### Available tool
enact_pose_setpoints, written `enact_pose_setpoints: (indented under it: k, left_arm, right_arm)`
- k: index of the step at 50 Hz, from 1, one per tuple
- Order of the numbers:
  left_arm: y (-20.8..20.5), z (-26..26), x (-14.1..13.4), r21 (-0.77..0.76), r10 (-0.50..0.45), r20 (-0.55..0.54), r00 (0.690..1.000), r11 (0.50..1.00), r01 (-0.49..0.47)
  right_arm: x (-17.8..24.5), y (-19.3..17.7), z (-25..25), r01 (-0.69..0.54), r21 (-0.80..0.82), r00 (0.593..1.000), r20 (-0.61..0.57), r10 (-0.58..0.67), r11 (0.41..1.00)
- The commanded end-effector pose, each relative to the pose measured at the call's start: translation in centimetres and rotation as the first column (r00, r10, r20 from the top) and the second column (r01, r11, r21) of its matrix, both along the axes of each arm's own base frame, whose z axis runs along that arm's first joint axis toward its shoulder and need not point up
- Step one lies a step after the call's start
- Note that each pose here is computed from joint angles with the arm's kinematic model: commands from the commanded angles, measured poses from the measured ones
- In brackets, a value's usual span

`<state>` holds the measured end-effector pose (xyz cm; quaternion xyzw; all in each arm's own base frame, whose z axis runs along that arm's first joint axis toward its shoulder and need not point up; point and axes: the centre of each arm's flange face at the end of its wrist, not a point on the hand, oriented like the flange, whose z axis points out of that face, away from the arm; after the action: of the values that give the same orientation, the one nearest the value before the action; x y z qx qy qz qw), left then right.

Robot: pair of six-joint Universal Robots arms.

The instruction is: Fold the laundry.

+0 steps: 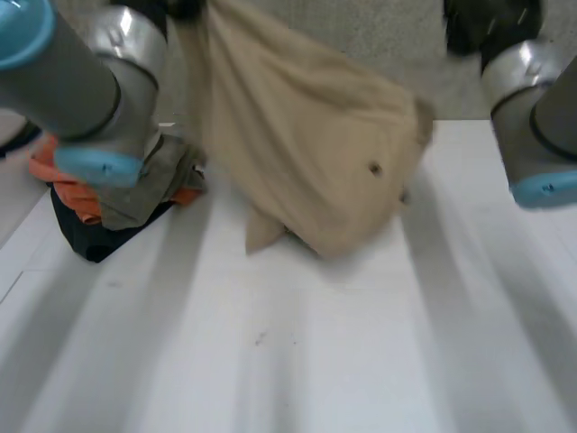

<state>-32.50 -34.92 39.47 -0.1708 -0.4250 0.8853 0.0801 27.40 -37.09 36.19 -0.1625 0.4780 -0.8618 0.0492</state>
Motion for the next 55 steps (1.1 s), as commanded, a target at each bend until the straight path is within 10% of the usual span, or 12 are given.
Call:
enact_pose_setpoints:
  k: [1,12,20,39,55]
  left_arm:
    - [1.4,6.1,1.4,-0.202,-0.051,-0.154,0.987,0.979,0.019]
    - [1.7,-1.5,2.2,0.114,-0.081,-0.031,0.996,0.99,0.084]
    - [4.9,-5.0,2.2,0.195,-0.181,0.05,0.982,0.966,0.168]
    - [11.1,-3.0,3.8,0.242,-0.236,0.119,0.965,0.949,0.202]
    - [14.5,-1.0,4.9,0.214,-0.223,0.083,0.971,0.956,0.201]
  right_arm:
    - [-0.4,1.3,6.8,-0.014,-0.295,0.979,0.19,0.073,0.956]
    - [0.7,1.4,-0.6,-0.119,0.07,0.993,-0.017,0.12,0.99]
    - [1.4,2.3,-9.6,-0.177,0.394,0.963,-0.121,0.242,0.902]
    - [6.4,10.7,-21.1,-0.336,0.873,0.914,0.212,0.347,0.353]
    - [10.6,10.6,-23.2,-0.357,0.777,0.932,0.256,0.257,0.519]
